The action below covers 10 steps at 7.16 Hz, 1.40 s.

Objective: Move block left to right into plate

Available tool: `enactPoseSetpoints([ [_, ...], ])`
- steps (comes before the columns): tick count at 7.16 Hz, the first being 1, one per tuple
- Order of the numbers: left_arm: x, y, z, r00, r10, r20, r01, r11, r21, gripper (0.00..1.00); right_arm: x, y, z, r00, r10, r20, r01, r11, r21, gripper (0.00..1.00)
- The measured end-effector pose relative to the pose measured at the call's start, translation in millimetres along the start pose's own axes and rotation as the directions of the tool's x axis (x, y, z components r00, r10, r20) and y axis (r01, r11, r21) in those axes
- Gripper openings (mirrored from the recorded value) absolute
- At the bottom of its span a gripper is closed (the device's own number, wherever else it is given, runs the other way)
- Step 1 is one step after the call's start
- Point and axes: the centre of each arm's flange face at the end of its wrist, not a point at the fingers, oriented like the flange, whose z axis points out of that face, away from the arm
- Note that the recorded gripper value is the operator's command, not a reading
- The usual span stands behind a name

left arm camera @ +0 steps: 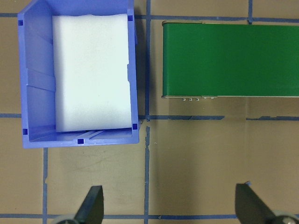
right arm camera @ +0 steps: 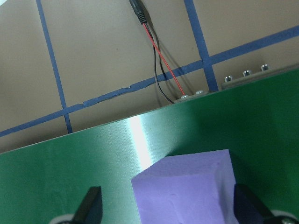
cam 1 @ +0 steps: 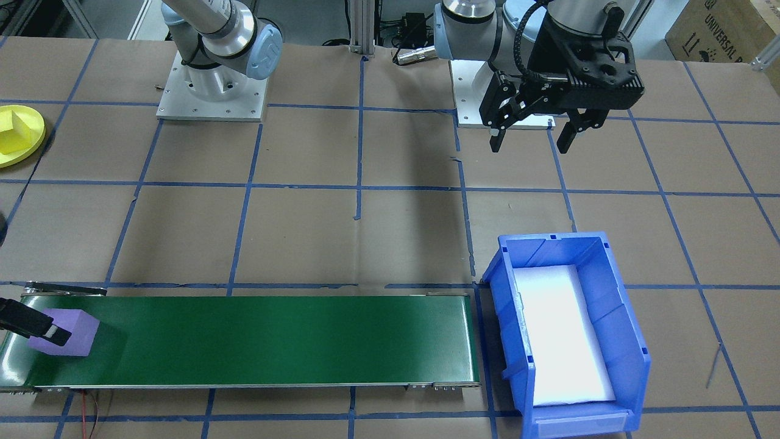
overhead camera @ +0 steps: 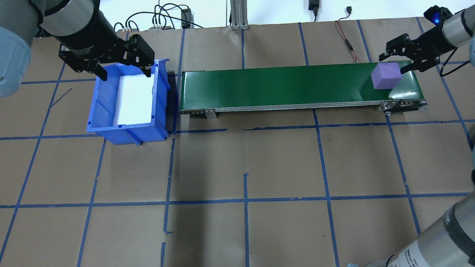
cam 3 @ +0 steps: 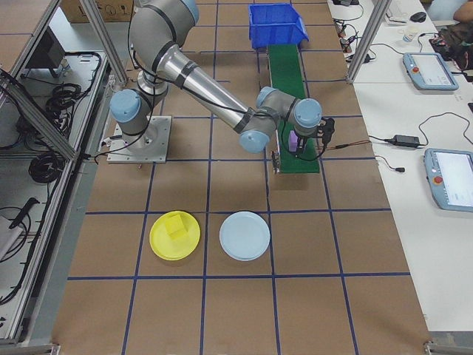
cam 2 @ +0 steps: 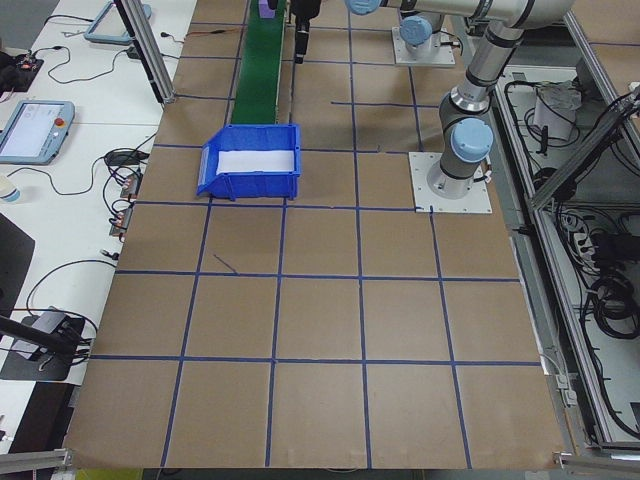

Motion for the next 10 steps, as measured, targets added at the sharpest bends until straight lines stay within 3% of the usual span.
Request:
enactPoseSetpoints([
  [2,0,0,0,1.0,0.0,0.0,0.0,1.0,0.0,1.0,7,1,19,0.999,-0.041,-0.033,0.04,0.999,-0.037,0.99],
  [3,0,0,0,1.0,0.0,0.0,0.0,1.0,0.0,1.0,16,2,27,0.995,-0.077,-0.069,0.073,0.995,-0.065,0.93],
  [4,0,0,0,1.0,0.0,0.0,0.0,1.0,0.0,1.0,20,3,30,0.99,-0.1,-0.1,0.092,0.992,-0.082,0.62],
  [5,0,0,0,1.0,0.001,0.001,-0.001,1.0,0.0,1.0,24,2,28,0.982,-0.132,-0.135,0.121,0.989,-0.089,0.42],
  [8,0,0,0,1.0,0.001,0.001,-0.001,1.0,-0.001,1.0,22,2,-10,0.919,-0.279,-0.28,0.26,0.96,-0.105,0.33],
  [10,0,0,0,1.0,0.002,0.001,-0.002,1.0,0.0,1.0,46,17,-59,0.837,-0.417,-0.354,0.384,0.909,-0.161,0.34],
])
